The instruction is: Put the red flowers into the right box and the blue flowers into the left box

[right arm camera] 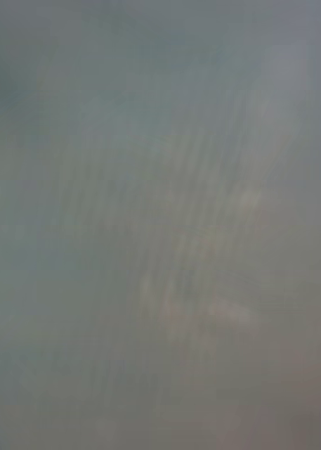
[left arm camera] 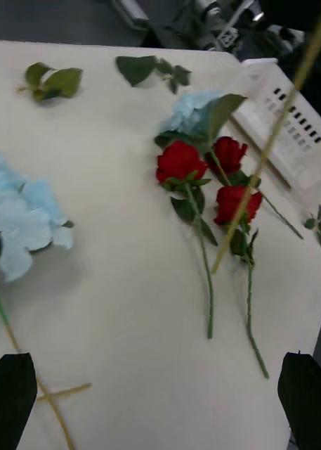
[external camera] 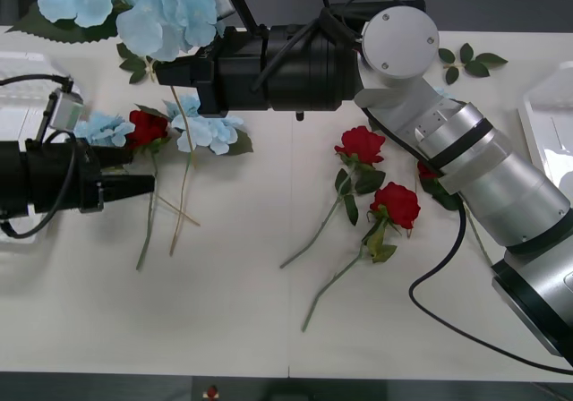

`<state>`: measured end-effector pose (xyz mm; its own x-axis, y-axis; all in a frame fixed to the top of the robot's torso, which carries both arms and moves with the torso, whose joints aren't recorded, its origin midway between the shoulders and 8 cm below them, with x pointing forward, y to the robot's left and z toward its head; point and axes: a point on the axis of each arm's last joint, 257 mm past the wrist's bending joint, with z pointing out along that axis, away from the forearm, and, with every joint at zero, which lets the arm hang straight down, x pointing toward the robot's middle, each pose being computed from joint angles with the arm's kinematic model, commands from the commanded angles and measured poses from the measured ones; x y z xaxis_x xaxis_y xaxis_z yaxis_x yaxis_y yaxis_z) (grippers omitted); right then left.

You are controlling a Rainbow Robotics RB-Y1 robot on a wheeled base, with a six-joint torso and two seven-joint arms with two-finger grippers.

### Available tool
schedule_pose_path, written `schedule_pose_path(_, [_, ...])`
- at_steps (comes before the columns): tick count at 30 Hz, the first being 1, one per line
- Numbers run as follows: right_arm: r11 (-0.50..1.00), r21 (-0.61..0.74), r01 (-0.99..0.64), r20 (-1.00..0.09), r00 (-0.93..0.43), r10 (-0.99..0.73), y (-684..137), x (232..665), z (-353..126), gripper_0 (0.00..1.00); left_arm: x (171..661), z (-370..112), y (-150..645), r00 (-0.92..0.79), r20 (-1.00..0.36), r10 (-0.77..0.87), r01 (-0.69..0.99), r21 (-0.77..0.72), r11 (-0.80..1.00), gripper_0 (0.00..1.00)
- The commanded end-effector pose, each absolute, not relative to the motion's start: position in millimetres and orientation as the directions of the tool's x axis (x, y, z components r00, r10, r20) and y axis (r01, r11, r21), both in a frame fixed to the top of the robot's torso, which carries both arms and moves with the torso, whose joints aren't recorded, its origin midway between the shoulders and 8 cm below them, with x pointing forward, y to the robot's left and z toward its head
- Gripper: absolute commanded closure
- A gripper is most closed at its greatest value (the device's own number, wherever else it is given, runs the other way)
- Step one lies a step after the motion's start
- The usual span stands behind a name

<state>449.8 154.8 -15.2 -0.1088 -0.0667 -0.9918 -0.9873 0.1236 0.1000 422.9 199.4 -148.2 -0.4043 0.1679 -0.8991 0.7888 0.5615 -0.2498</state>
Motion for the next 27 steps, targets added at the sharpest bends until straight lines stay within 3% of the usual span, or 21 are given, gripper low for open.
schedule_pose_path(1, [0.095,0.056,-0.994,-0.998,-0.059,-0.023,165,441,15,1.00,421,-127,158,-0.384,-0.922,0.054,0.827,-0.317,0.465,0.00])
schedule_pose_path(15, [0.081,0.079,-0.994,-0.997,-0.080,-0.007,166,438,19,1.00,428,-92,81,-0.199,-0.975,-0.099,0.908,-0.222,0.356,0.00])
schedule_pose_path(16, [0.082,0.079,-0.994,-0.997,-0.079,-0.006,166,438,19,1.00,429,-91,80,-0.197,-0.975,-0.104,0.907,-0.221,0.360,0.04])
schedule_pose_path(18, [0.081,0.079,-0.994,-0.997,-0.080,-0.007,166,438,19,1.00,430,-87,77,-0.192,-0.975,-0.110,0.908,-0.219,0.357,0.23])
schedule_pose_path(20, [0.080,0.079,-0.994,-0.997,-0.080,-0.006,167,437,19,1.00,432,-83,75,-0.185,-0.975,-0.119,0.909,-0.216,0.355,0.80])
schedule_pose_path(21, [0.081,0.080,-0.993,-0.997,-0.081,-0.007,166,438,19,1.00,433,-82,74,-0.186,-0.975,-0.123,0.908,-0.219,0.356,0.98])
schedule_pose_path(27, [0.080,0.081,-0.994,-0.997,-0.082,-0.006,167,437,19,1.00,437,-84,77,-0.195,-0.972,-0.130,0.901,-0.230,0.369,1.00])
